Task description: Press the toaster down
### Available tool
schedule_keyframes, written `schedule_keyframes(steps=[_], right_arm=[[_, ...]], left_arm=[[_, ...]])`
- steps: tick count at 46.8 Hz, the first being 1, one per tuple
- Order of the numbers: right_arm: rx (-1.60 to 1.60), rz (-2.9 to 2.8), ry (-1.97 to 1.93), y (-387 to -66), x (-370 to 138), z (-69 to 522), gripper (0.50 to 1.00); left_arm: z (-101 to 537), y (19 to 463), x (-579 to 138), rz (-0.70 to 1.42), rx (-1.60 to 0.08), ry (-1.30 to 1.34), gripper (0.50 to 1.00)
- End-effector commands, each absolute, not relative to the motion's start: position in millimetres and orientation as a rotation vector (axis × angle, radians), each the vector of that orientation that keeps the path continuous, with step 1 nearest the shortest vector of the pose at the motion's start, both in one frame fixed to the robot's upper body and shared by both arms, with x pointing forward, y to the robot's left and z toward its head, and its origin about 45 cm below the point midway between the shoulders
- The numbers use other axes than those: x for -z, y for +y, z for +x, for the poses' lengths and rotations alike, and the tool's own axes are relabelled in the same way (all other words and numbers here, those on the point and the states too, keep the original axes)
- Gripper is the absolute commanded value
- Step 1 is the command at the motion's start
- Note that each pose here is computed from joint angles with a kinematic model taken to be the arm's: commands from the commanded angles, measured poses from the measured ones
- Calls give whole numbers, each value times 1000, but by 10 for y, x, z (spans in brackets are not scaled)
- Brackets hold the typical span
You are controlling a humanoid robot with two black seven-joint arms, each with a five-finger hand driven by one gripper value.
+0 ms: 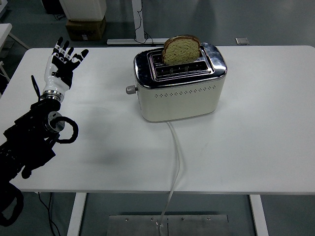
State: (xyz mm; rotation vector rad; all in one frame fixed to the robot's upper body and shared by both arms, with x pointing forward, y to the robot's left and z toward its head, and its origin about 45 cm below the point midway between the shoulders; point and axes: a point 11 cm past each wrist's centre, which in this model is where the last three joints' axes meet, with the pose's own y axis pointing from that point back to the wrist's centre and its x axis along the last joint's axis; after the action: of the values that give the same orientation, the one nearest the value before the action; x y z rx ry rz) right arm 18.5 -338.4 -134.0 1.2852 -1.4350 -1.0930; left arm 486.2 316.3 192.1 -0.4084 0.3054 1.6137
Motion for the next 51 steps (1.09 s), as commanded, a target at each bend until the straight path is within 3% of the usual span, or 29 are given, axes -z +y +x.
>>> schedule_keyframes(steps=[1,19,38,51], right_arm=[[1093,1285,-1435,-3384,1340,185,1000],[1093,1285,-1435,-3384,1340,185,1000],[1093,1285,-1435,-3384,1340,185,1000],[1093,1285,-1435,-3384,1340,185,1000]], left_arm=[[4862,3164,-1918,-403,-1616,303,1000],[4916,3242,-2009,-382,-1700,267,1000],[5039,3425,-2516,-348,-1614,117,1000],[5019,3420,-2545,-70,-1447,-25,1000]])
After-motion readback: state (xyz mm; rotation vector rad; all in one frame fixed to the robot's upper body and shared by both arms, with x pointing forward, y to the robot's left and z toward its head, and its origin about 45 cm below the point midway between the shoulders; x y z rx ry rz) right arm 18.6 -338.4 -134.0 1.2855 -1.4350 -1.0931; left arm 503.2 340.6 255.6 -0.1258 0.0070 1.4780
